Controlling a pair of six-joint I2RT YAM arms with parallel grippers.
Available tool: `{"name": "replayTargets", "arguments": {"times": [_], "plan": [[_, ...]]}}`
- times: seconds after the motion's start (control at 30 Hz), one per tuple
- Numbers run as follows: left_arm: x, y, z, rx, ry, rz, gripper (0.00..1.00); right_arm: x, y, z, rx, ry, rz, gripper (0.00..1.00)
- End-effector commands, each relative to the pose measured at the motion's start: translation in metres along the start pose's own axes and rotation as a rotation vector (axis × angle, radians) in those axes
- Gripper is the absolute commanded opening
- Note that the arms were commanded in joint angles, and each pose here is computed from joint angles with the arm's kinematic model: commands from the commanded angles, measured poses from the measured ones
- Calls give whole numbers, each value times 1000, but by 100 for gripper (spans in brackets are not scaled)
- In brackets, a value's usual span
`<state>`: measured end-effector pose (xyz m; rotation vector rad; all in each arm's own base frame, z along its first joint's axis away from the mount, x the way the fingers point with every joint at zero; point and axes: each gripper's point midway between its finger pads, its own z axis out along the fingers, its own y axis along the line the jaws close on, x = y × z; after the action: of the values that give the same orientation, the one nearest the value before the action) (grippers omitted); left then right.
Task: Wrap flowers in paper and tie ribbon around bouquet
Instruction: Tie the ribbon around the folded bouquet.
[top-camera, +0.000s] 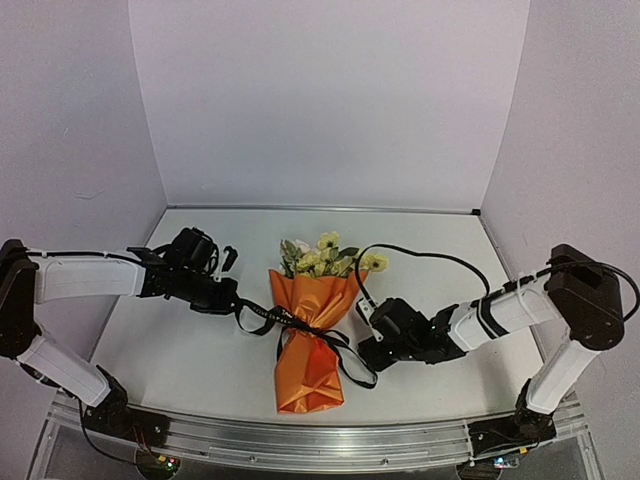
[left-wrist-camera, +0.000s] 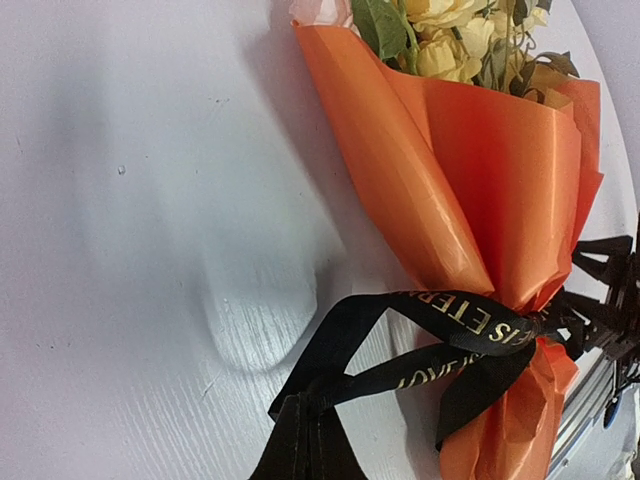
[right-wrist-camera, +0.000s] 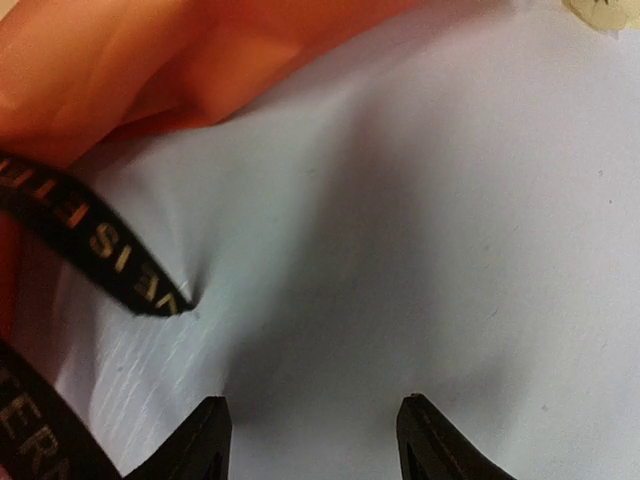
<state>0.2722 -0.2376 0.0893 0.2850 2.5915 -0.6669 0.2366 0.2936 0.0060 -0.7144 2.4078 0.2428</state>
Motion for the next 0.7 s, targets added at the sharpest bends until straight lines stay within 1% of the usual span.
{"name": "replayTargets", "arguments": {"times": [0.0, 0.2, 0.3, 0.37, 0.47, 0.67], "plan": [[-15, -4, -11, 9, -76, -9, 0, 6, 14, -18, 37, -46, -47, 59], [-17, -4, -13, 5, -83, -5, 0, -7, 30, -34, 16, -88, -63, 61], [-19, -5, -13, 5, -88, 1, 0, -14, 23, -38, 51, -95, -106, 65], [-19, -5, -14, 6, -90, 4, 0, -16, 14, -41, 62, -80, -111, 66], [-18, -6, -15, 13, -89, 11, 0, -16, 5, -44, 56, -66, -115, 68], [-15, -10, -18, 35, -80, 23, 0, -11, -2, -41, 10, -43, -190, 74]]}}
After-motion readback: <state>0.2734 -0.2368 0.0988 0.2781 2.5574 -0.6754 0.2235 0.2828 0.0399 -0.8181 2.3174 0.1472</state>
